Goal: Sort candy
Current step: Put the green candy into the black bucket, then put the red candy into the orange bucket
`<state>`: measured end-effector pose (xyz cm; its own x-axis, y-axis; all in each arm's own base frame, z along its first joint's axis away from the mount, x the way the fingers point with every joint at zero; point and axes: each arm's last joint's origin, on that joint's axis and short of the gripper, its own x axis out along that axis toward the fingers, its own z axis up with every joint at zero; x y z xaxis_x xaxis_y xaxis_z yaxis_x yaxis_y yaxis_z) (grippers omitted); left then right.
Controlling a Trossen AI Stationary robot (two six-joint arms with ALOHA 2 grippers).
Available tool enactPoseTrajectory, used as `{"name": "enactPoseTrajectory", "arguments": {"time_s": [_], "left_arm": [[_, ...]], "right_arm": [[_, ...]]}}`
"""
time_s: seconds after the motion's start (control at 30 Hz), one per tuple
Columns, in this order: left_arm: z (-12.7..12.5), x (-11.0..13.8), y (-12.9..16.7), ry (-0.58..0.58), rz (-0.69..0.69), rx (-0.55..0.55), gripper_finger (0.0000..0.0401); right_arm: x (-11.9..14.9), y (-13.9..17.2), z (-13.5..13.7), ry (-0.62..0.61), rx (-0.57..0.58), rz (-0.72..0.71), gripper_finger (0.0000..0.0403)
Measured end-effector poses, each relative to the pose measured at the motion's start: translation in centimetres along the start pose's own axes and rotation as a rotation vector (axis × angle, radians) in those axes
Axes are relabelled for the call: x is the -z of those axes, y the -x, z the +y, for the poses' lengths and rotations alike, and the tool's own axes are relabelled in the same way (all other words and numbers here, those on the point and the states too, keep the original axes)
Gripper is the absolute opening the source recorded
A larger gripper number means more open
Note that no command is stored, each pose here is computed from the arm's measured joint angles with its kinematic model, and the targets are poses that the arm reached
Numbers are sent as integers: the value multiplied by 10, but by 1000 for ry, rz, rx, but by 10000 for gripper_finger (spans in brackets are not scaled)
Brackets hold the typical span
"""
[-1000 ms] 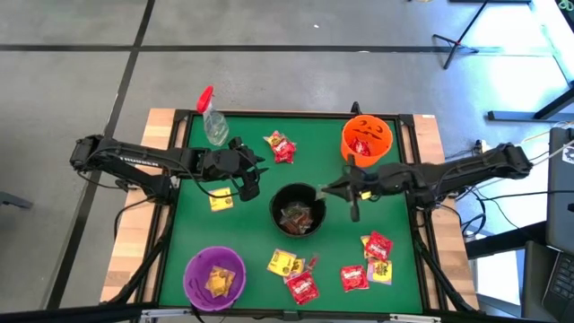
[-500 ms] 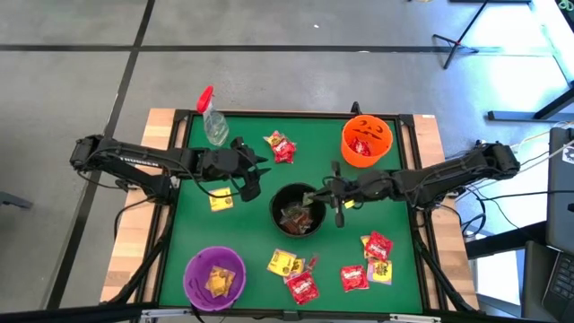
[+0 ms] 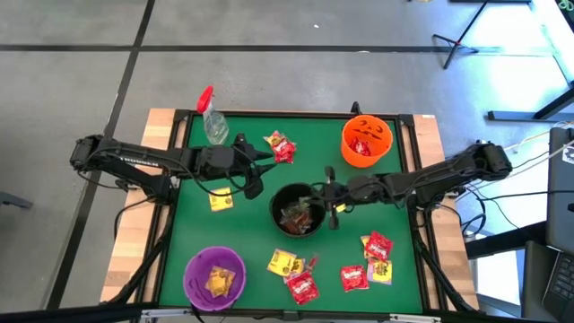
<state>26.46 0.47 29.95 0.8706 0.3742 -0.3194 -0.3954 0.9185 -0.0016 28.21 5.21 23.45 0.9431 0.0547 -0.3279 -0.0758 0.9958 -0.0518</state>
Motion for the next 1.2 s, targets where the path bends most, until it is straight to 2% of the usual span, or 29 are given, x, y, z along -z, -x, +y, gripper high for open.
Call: {"name": "enactPoseTrajectory", "arguments": {"time_s": [0.63, 0.73, 1.0, 1.2], "left_arm": [[1, 0, 0, 6, 2, -20, 131], [1, 1, 0, 14, 3, -20, 131], [1, 2, 0, 17, 20, -23, 131], [3, 9, 0, -11, 85, -34, 131]], "right_arm": [[3, -3, -7, -6, 31, 12, 12], [3, -3, -6, -6, 30, 12, 31], [2, -3, -9, -1, 62, 3, 117], [-6, -4, -14, 28, 90, -69, 133]]}}
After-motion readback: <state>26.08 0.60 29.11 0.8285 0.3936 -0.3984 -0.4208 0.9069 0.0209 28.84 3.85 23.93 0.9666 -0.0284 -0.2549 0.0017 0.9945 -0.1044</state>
